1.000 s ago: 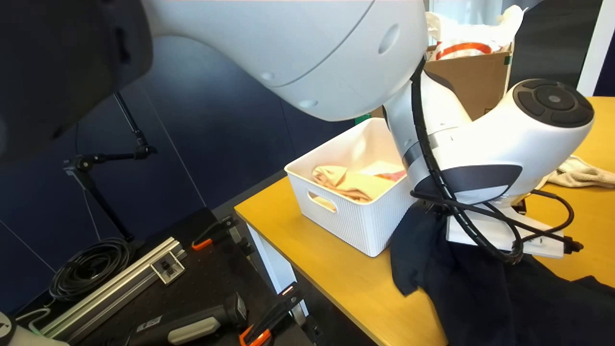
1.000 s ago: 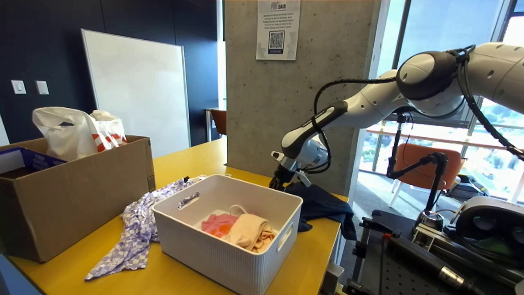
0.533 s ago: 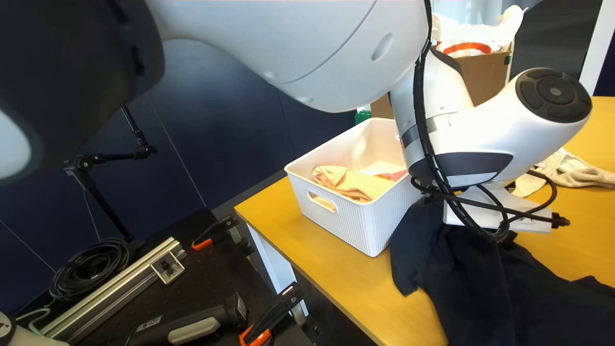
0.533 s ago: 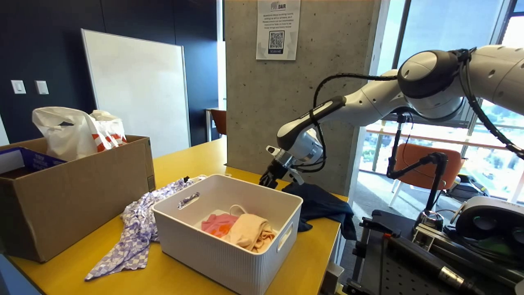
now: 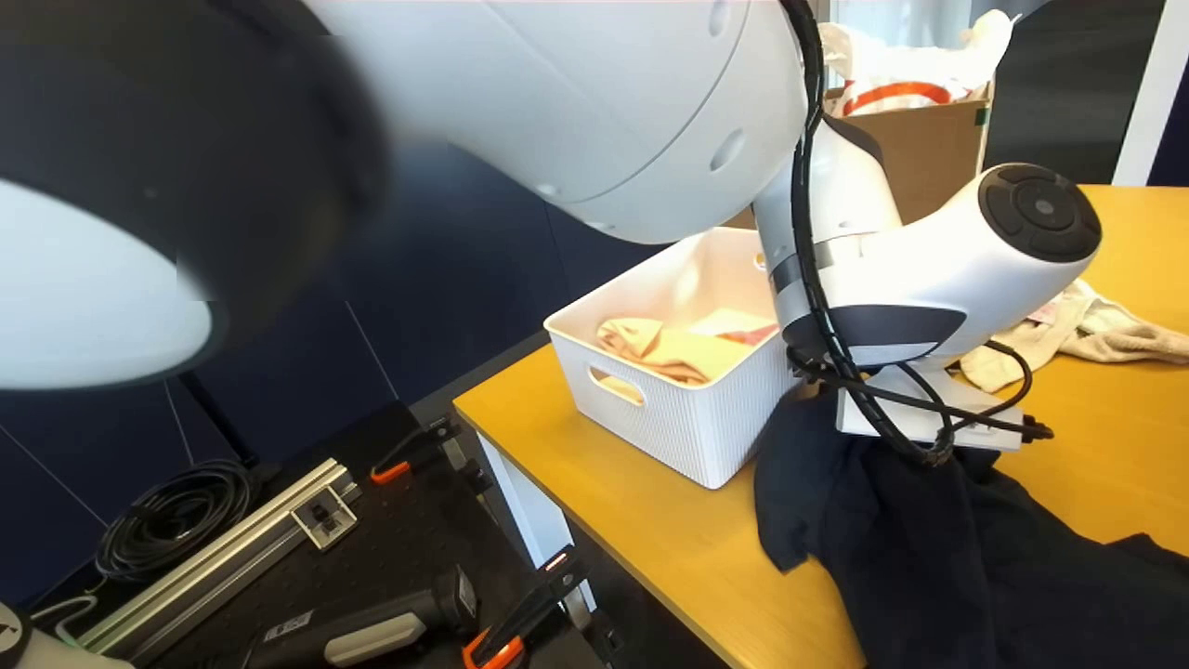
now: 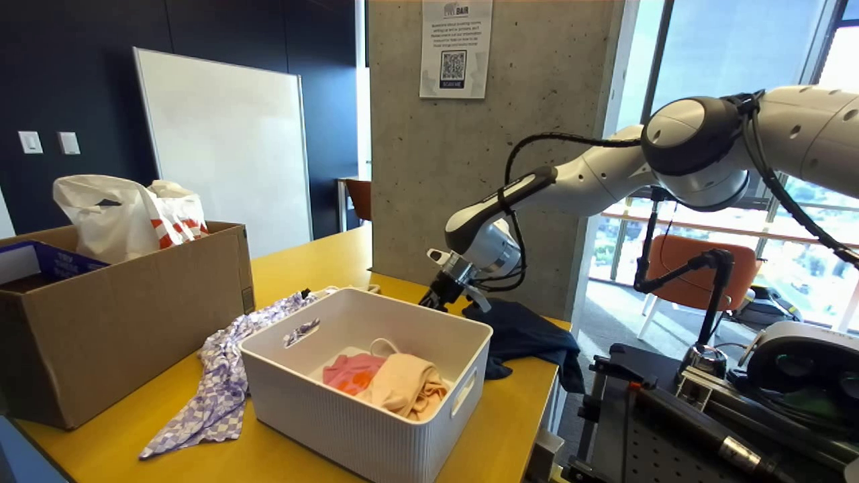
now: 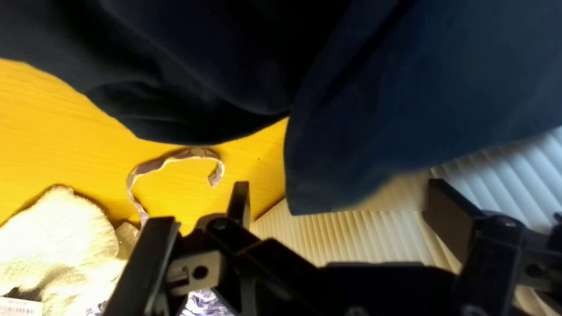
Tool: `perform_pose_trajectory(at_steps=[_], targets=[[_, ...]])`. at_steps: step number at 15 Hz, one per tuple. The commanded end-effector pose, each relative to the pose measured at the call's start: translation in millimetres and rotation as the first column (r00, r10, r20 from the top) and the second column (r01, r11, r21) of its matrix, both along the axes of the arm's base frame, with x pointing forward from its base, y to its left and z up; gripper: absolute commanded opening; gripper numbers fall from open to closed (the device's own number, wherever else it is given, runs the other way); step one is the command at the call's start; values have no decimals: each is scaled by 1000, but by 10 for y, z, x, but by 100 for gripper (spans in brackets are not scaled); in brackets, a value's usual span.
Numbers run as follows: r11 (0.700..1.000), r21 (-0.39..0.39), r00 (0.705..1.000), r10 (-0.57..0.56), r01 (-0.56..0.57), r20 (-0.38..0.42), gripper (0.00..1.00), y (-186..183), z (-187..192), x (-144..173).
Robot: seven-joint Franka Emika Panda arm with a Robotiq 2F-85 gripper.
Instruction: Place the dark blue clothing over the white storage container.
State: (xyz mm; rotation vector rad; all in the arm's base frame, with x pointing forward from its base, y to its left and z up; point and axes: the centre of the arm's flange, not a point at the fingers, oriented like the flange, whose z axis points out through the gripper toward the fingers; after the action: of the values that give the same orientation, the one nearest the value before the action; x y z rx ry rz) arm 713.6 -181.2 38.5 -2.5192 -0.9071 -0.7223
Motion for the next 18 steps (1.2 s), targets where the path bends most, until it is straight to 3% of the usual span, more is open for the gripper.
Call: perform_pose_trajectory(at_steps=[1, 7, 14, 15, 16, 18], targets=[[999, -34, 1000, -21, 20, -11, 100, -141, 72, -104], [997, -57, 998, -60, 60, -3, 100, -403, 145, -143], [999, -47, 1000, -15, 14, -21, 100, 84, 53, 22], [999, -50, 1000, -12, 11, -28, 99, 123, 61, 9], [999, -53, 999, -11, 9, -34, 88, 147, 63, -11], [998, -64, 999, -21, 18, -45, 87, 140, 75, -106]])
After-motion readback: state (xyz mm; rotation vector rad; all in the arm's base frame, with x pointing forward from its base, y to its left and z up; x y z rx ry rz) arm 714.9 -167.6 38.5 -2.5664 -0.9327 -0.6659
